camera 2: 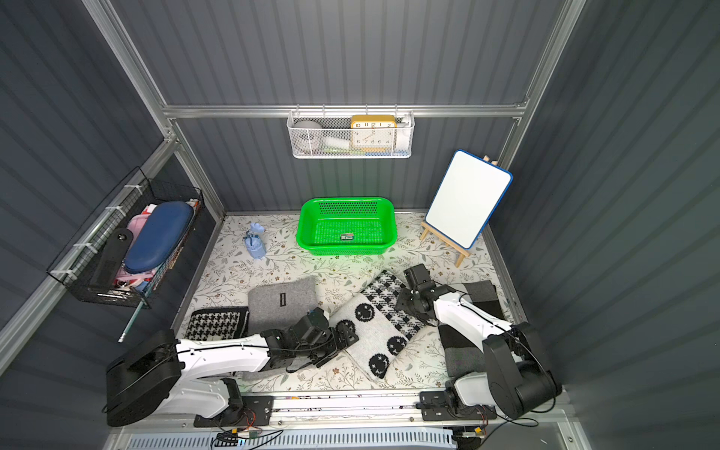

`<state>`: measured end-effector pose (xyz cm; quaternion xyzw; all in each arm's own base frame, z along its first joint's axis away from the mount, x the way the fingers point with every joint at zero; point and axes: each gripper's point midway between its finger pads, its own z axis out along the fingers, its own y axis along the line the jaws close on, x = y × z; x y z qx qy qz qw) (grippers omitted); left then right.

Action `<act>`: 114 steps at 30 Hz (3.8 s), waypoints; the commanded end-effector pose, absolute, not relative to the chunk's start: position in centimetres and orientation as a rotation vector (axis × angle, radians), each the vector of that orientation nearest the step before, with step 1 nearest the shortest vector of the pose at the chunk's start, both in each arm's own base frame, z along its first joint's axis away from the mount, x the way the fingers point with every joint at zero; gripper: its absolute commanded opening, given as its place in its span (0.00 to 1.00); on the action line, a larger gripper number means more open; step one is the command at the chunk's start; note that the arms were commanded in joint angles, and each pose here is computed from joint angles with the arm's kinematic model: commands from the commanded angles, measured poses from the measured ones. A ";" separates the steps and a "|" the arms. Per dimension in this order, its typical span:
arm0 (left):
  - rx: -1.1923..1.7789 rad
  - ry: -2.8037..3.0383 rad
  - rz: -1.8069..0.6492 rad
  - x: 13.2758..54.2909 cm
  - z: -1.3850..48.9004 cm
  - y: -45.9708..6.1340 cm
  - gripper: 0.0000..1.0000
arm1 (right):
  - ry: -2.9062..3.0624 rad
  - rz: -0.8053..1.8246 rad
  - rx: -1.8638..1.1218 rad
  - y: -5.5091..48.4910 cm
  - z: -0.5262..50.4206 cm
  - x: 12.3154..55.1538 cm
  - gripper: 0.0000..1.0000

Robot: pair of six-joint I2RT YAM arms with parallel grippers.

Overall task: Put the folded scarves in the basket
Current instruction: Adjust the scarf at the center of the board, then pick up the scarf at the center of the board.

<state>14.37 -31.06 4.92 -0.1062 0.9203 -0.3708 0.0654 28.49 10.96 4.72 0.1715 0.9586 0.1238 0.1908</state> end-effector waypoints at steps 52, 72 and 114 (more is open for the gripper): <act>-0.051 2.647 -0.830 29.3 4.8 -30.5 0.99 | 2.520 0.696 0.740 7.3 5.5 23.4 0.87; -0.083 2.701 -0.952 27.2 2.0 -30.9 0.90 | 2.724 0.696 0.797 8.5 2.0 22.7 0.90; 0.024 2.171 -1.020 36.3 21.2 -31.0 0.00 | 2.361 0.873 0.390 13.4 20.7 29.2 0.00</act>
